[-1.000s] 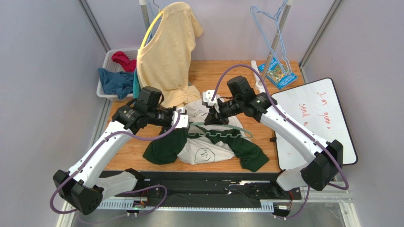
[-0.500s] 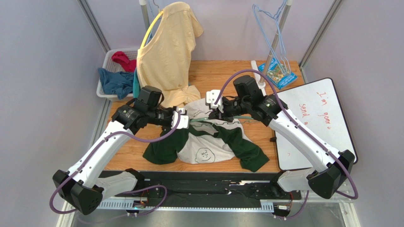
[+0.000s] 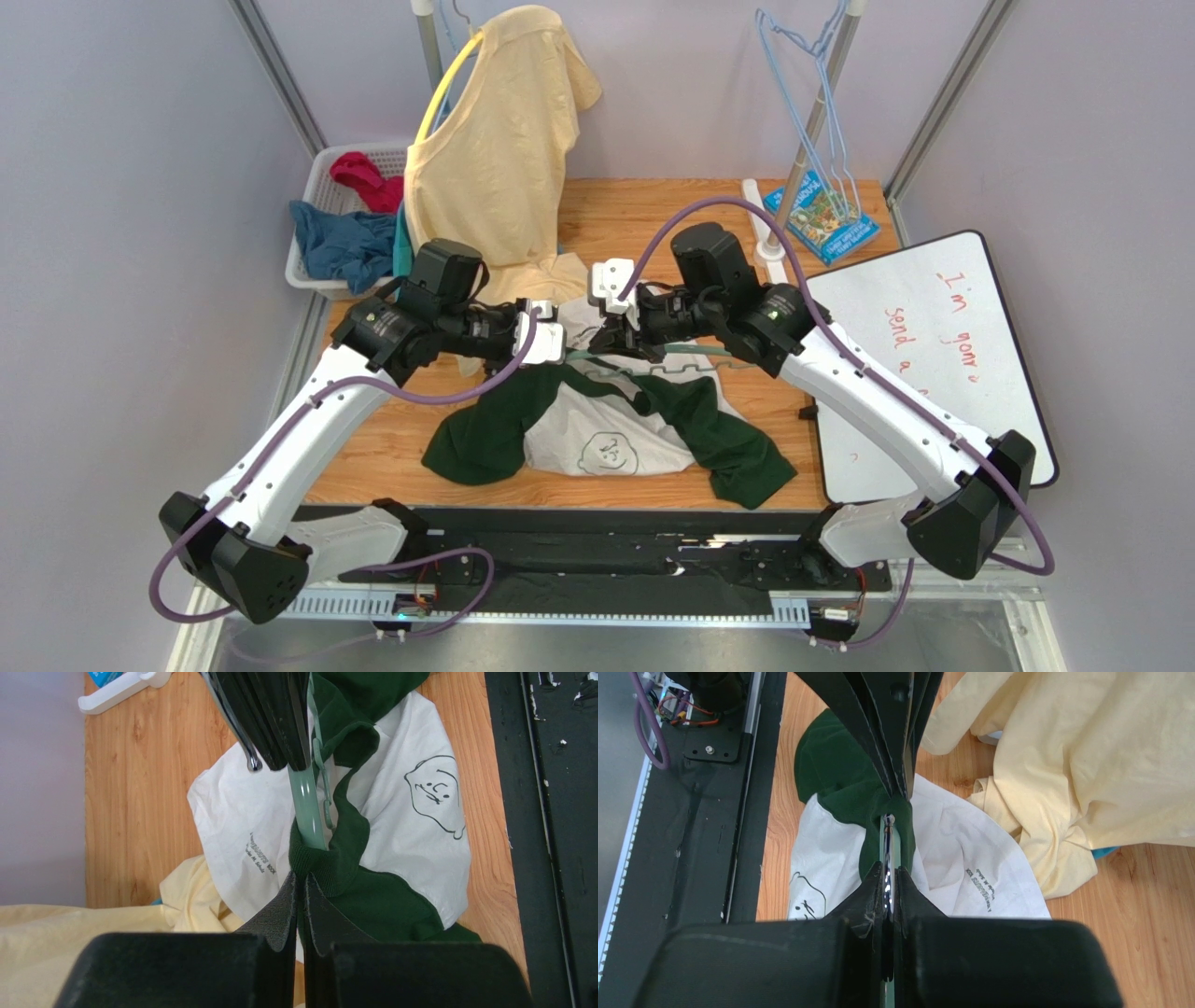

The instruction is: Place the t-shirt on the hanger

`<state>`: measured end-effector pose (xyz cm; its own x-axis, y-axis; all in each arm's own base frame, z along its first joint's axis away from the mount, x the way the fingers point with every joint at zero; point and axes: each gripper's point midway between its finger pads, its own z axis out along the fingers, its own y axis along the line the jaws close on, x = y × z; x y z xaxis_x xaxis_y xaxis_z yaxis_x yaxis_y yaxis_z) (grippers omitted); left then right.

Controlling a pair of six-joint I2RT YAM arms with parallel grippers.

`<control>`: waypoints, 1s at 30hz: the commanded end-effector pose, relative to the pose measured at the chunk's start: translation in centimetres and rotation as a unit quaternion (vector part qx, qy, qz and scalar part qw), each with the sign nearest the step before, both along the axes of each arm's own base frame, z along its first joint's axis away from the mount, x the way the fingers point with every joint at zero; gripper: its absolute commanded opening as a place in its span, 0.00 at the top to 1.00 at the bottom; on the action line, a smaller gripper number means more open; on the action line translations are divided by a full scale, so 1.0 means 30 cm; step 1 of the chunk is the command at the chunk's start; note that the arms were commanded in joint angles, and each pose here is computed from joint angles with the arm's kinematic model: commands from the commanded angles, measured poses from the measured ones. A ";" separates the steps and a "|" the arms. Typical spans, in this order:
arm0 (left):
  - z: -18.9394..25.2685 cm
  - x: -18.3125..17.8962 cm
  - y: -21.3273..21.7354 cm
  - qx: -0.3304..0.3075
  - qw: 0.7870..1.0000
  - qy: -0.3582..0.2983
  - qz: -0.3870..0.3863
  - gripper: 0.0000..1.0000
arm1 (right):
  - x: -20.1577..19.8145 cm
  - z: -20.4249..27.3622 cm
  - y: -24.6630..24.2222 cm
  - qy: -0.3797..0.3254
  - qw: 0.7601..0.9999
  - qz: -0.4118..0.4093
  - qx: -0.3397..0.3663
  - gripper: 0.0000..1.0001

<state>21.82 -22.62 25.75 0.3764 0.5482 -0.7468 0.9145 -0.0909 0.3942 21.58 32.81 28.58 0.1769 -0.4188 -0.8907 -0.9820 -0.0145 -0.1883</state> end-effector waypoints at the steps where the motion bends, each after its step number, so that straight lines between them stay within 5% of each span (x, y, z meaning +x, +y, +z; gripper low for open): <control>1: 0.072 -0.011 -0.048 -0.028 0.999 -0.012 -0.024 1.00 | -0.008 0.135 0.097 -0.022 0.997 0.031 0.074 1.00; 11: 0.098 -0.037 -0.037 -0.038 0.999 -0.018 -0.015 1.00 | 0.056 0.116 0.068 -0.020 0.996 -0.009 0.082 1.00; 21: 0.144 -0.039 -0.067 -0.087 0.996 0.016 0.010 1.00 | 0.004 0.177 0.109 0.065 0.985 0.008 0.158 1.00; 30: 0.100 -0.069 0.077 -0.040 0.998 0.028 0.034 0.53 | -0.009 0.186 0.106 0.067 0.983 0.012 0.168 1.00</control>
